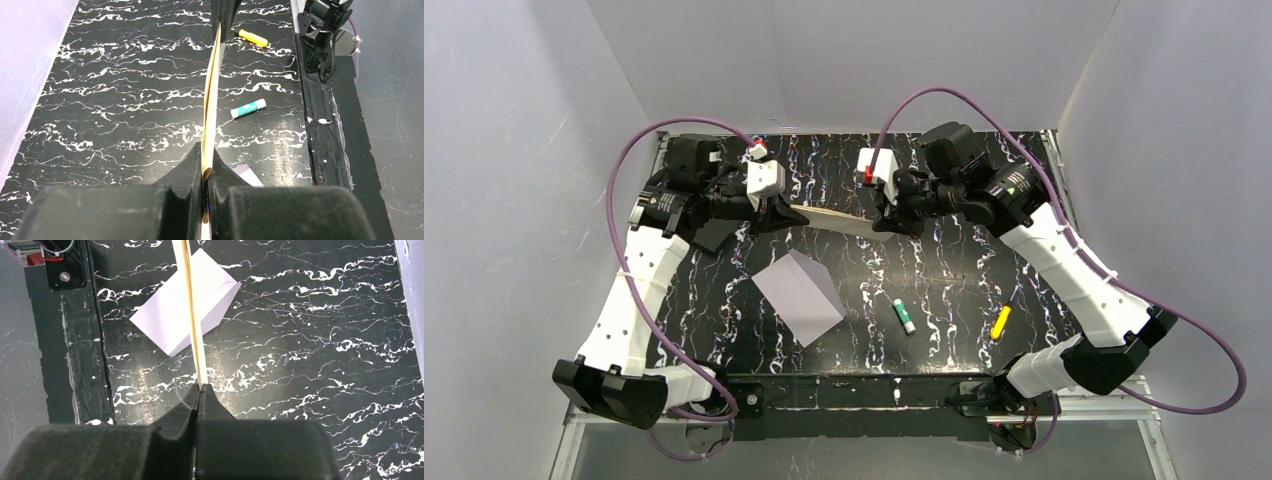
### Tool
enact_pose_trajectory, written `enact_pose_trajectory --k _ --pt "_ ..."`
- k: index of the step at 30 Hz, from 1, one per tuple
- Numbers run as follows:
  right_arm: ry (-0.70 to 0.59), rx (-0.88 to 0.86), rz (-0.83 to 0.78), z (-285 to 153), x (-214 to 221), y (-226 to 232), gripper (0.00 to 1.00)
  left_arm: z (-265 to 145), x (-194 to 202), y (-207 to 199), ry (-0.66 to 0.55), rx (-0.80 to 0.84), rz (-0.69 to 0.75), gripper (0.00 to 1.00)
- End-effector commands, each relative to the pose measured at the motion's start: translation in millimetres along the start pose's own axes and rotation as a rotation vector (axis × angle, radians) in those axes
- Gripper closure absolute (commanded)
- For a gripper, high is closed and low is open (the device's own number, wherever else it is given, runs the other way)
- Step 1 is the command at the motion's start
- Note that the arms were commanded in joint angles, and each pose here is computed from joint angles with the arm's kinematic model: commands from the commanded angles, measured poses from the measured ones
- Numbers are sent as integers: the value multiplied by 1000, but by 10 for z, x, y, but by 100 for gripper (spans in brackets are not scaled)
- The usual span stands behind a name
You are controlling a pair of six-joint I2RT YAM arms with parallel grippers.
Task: Place the letter into the envelope and seal it
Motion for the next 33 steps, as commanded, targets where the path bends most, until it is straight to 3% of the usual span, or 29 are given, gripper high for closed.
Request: enact_pose_trajectory --k 1,3,6,11,14,16,19,24,33 --pt "39 41 9 -111 79 20 99 -87 -93 12 -20 -10 18 100" --pt "38 48 14 -100 69 7 99 -87 -92 8 -22 -7 12 100" --pt "-17 -1 31 -38 -41 6 70 -82 -112 -25 -44 15 5 100" --pt "-107 -187 35 191 -296 -15 52 -83 -78 -42 -34 10 0 100" --pt "-179 -192 -12 226 -410 -32 38 -85 -69 -58 -31 10 -5 100" --pt "-217 -192 -37 244 -482 -46 34 -94 -80 -77 -34 9 2 100" --pt "-206 -216 -29 315 -529 -72 36 -99 -91 -94 -38 11 5 100" --pt "-177 -254 -26 447 -551 -49 47 -101 -104 -113 -47 17 7 100" --pt "-158 -225 -31 440 -587 -12 81 -109 -86 -113 -31 4 10 100"
Point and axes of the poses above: each gripper's point midway between its finger pads, its own z axis out along the fingers, its own y axis along the line the jaws close on, x = y × z, the point moved 9 cm from there along -z, back along the fingers, and after that the axes turned 4 degrees about z, right-handed, at the moved point
